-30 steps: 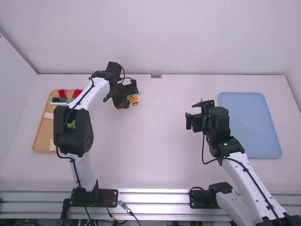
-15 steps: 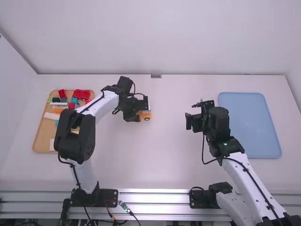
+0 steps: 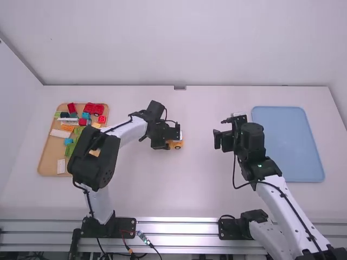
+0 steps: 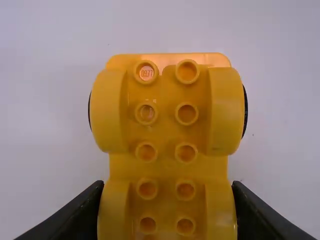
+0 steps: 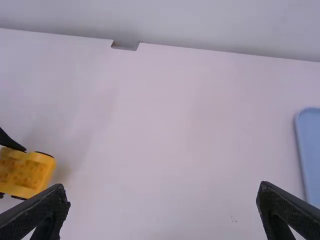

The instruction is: Assemble lego blocks to make yellow taxi

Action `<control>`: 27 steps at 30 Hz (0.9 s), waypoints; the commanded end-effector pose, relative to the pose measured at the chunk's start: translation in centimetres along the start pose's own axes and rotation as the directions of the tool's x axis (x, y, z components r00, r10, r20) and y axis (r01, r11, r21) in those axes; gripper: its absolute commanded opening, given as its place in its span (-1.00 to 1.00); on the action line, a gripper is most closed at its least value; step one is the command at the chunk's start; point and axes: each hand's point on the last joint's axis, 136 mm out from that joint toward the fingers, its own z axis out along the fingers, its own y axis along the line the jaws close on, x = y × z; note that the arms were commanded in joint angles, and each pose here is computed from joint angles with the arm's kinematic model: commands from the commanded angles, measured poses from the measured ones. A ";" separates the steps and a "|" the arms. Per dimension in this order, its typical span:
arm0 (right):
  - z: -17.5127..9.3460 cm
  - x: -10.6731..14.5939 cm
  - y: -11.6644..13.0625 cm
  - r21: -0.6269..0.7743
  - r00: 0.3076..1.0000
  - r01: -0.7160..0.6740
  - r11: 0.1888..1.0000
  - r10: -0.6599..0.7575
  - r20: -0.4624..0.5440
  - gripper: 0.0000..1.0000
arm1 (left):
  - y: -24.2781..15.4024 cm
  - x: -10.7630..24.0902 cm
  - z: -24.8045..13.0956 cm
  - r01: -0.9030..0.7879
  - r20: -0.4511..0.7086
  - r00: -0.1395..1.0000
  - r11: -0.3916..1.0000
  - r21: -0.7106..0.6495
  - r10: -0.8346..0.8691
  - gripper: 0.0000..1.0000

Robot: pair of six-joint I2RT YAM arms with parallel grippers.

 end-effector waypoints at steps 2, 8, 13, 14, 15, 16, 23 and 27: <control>-0.2 -1.1 0.5 -0.028 1.000 0.000 1.000 0.001 0.025 0.98 | 0.3 0.6 0.4 0.037 -0.005 0.999 0.999 -0.003 -0.037 -0.24; -0.2 -1.0 0.5 -0.025 1.000 -0.001 1.000 0.001 0.020 0.98 | 0.1 0.7 0.8 0.037 -0.014 0.999 0.999 0.018 -0.037 -0.21; -0.2 -1.1 0.5 -0.027 1.000 0.001 1.000 0.000 0.024 0.98 | 0.4 2.0 1.7 0.055 -0.047 0.997 0.998 0.014 -0.054 -0.20; -0.2 -1.1 0.5 -0.027 1.000 0.000 1.000 0.000 0.023 0.98 | 0.3 2.3 2.2 0.060 -0.054 0.997 0.998 0.023 -0.059 -0.20; -0.2 -1.1 0.5 -0.027 1.000 0.001 1.000 0.000 0.023 0.98 | 0.3 2.4 2.4 0.064 -0.055 0.997 0.998 0.026 -0.062 -0.20; -0.2 -1.1 0.5 -0.027 1.000 0.001 1.000 0.000 0.023 0.99 | 0.2 2.5 2.7 0.067 -0.057 0.996 0.997 0.030 -0.066 -0.20; -0.2 -0.9 0.5 -0.026 1.000 0.007 1.000 -0.007 0.016 0.98 | 0.6 2.7 2.2 0.082 -0.104 0.992 0.995 0.054 -0.076 -0.16; -0.2 -1.1 0.5 -0.026 1.000 0.008 1.000 -0.007 0.026 0.98 | 0.4 2.6 1.9 0.056 -0.110 0.993 0.995 0.076 -0.047 0.88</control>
